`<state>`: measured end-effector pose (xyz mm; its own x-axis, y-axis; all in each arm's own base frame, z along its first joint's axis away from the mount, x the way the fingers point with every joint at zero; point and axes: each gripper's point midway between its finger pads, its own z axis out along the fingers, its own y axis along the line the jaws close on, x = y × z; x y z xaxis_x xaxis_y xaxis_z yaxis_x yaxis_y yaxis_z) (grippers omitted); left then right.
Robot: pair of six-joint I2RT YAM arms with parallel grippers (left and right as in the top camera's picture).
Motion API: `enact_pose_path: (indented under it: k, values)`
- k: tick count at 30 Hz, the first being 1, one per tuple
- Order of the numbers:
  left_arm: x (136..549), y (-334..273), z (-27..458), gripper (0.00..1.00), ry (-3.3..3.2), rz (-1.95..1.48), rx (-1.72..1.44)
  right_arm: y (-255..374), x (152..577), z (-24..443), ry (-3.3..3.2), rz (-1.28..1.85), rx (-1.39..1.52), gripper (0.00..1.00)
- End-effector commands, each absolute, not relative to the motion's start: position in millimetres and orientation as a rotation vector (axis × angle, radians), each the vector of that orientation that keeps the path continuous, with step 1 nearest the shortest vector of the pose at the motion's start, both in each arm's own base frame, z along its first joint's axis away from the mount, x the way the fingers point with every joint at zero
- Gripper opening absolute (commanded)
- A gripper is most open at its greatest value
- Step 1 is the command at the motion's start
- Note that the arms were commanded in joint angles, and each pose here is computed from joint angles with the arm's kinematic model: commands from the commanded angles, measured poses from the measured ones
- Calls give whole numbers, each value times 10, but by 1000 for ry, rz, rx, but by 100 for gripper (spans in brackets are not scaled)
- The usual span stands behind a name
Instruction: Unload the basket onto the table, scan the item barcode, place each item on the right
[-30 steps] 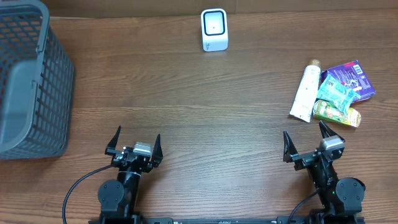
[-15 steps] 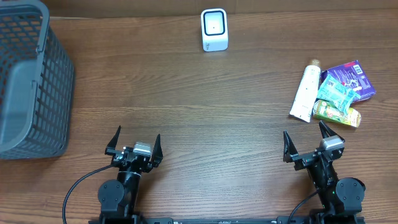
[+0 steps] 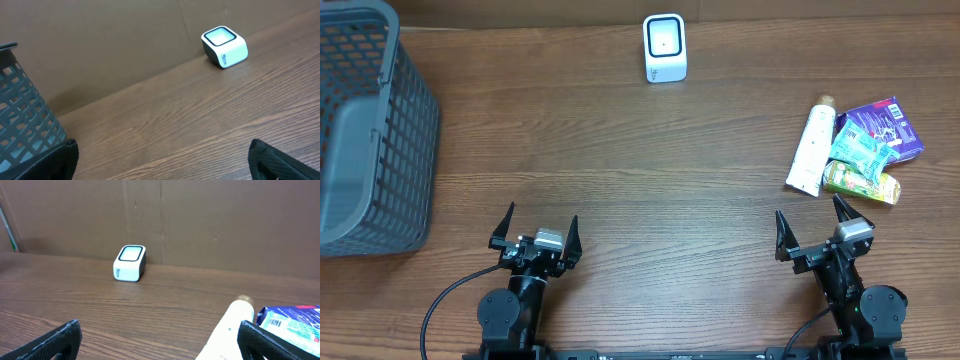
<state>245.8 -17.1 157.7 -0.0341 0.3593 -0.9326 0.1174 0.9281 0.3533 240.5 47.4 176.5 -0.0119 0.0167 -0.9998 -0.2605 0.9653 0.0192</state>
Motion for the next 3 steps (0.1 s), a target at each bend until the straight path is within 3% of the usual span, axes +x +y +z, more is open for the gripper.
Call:
enact_pose_path:
  k: [1,3]
  values:
    - [2456,-158,1574,100,1606,192,357,458,2410,1749,1566,214,-188,100]
    - [2456,-157,1574,100,1606,193,357,458,2410,1749,1566,214,-187,100]
